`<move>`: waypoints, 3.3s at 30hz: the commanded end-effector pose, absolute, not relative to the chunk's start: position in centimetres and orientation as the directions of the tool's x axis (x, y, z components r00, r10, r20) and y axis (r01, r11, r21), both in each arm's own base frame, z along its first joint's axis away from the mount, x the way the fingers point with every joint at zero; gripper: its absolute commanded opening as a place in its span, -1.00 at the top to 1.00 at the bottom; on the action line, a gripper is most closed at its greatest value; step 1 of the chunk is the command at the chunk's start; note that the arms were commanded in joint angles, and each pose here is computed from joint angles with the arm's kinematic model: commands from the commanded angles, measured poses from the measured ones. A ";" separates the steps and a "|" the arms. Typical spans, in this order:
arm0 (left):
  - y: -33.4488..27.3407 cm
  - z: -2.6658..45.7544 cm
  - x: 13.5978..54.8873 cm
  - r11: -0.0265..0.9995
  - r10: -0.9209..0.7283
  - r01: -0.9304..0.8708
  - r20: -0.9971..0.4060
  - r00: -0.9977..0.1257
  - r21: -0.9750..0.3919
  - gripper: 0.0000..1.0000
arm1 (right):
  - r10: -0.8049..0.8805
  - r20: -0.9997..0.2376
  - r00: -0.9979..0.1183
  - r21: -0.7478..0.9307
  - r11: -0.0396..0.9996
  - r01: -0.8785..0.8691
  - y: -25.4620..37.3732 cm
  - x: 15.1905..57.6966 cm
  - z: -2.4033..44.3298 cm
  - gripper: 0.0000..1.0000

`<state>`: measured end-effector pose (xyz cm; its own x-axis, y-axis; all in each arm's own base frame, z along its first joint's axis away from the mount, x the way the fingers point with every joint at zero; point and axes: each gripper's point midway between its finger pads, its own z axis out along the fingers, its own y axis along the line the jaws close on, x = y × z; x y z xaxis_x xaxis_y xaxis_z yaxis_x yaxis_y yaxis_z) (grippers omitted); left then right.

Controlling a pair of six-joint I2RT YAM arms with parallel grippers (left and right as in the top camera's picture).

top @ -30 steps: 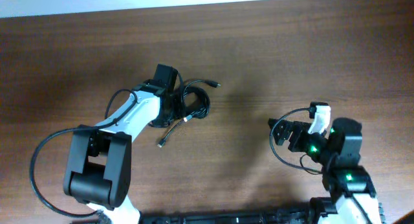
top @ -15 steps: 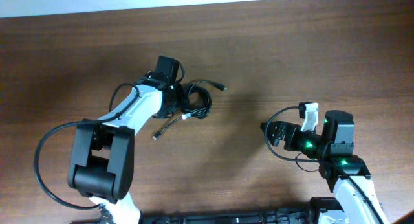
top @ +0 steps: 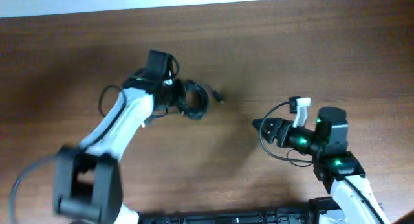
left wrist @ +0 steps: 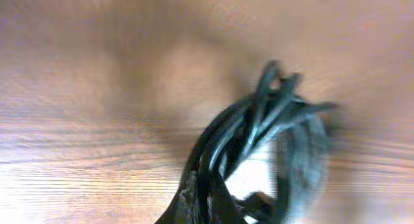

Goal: Untangle cables

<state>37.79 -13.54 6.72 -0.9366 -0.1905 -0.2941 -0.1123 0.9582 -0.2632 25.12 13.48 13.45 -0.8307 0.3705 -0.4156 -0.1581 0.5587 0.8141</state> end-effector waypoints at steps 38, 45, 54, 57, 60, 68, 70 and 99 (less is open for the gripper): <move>-15.7 15.6 36.6 0.972 -0.056 0.076 -0.529 -0.847 -0.224 1.00 | 0.515 0.062 -0.855 0.998 -0.032 0.053 28.2 33.4 18.0 0.92; -19.8 16.4 34.9 0.881 0.091 0.310 -0.516 -0.852 -0.357 1.00 | 0.614 -0.086 -0.784 0.977 0.206 0.054 25.2 35.6 13.1 0.92; -27.2 22.3 27.4 0.309 0.314 0.681 -0.604 -0.732 -0.664 1.00 | 0.629 -0.192 -0.753 0.946 0.324 0.029 24.8 35.9 11.4 0.79; -24.4 21.2 30.1 0.426 0.280 0.673 -0.619 -0.734 -0.605 1.00 | 0.518 -0.328 -0.790 0.914 0.386 -0.126 23.8 35.8 12.1 -0.25; -19.2 19.0 33.4 0.584 0.321 0.694 -0.665 -0.674 -0.421 1.00 | 0.397 -0.461 -0.794 0.866 0.395 -0.305 21.1 35.6 13.5 -0.38; -19.7 14.2 30.6 0.433 0.611 0.872 -0.637 -0.470 -0.228 0.31 | 0.362 -0.488 -0.795 0.849 0.411 -0.334 17.4 35.7 13.2 -0.39; -22.2 12.4 28.8 0.368 0.658 0.890 -0.600 -0.455 -0.270 0.22 | 0.367 -0.488 -0.792 0.848 0.413 -0.332 17.2 35.8 13.2 -0.46; -16.6 0.4 37.9 0.940 0.237 0.279 -0.213 -0.948 -0.195 1.00 | 0.176 -0.529 -0.830 0.536 0.828 -0.166 9.0 38.2 16.4 -0.56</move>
